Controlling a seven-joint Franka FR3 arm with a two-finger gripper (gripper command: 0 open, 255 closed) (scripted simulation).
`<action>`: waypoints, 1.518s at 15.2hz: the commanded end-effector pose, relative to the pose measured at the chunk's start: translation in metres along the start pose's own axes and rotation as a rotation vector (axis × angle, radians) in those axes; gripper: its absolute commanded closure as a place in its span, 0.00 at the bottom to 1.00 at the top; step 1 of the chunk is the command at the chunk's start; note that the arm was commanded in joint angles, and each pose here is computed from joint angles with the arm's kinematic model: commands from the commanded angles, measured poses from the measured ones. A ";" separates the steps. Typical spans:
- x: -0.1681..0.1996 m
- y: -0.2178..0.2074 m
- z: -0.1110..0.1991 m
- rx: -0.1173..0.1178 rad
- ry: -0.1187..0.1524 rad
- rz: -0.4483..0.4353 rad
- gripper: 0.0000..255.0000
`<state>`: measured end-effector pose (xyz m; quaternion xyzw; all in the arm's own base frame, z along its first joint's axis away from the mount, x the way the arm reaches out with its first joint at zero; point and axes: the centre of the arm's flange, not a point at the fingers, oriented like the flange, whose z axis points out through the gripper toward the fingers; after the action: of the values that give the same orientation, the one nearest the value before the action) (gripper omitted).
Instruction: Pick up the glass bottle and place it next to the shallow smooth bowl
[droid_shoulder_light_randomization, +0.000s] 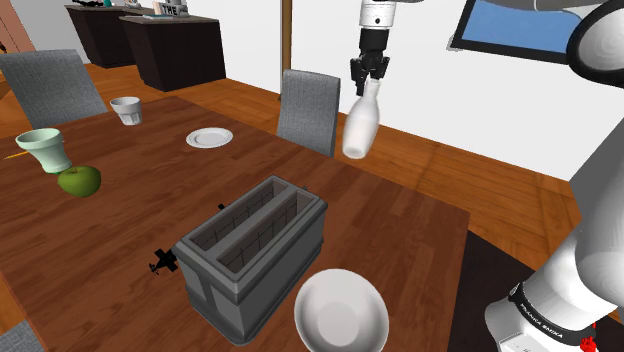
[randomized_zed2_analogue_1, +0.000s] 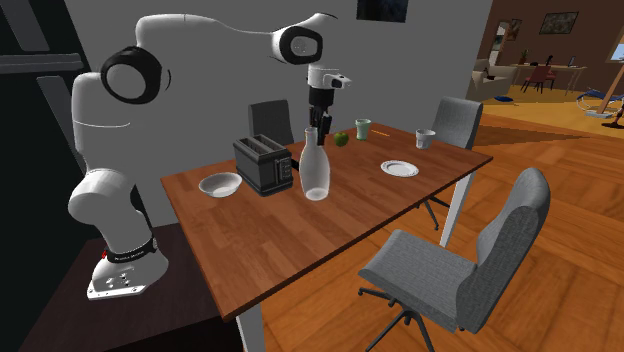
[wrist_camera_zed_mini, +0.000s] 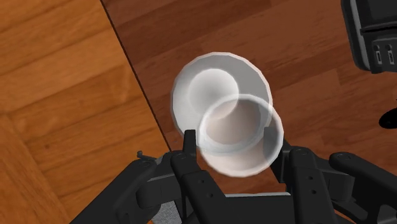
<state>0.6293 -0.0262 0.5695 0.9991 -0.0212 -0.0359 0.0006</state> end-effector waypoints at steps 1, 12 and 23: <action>-0.023 -0.010 -0.005 0.000 0.001 0.000 1.00; -0.149 -0.071 -0.044 0.000 0.001 0.000 1.00; -0.276 -0.131 -0.082 0.000 0.001 0.000 1.00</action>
<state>0.3773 0.1116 0.6641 0.9991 -0.0211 -0.0354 0.0005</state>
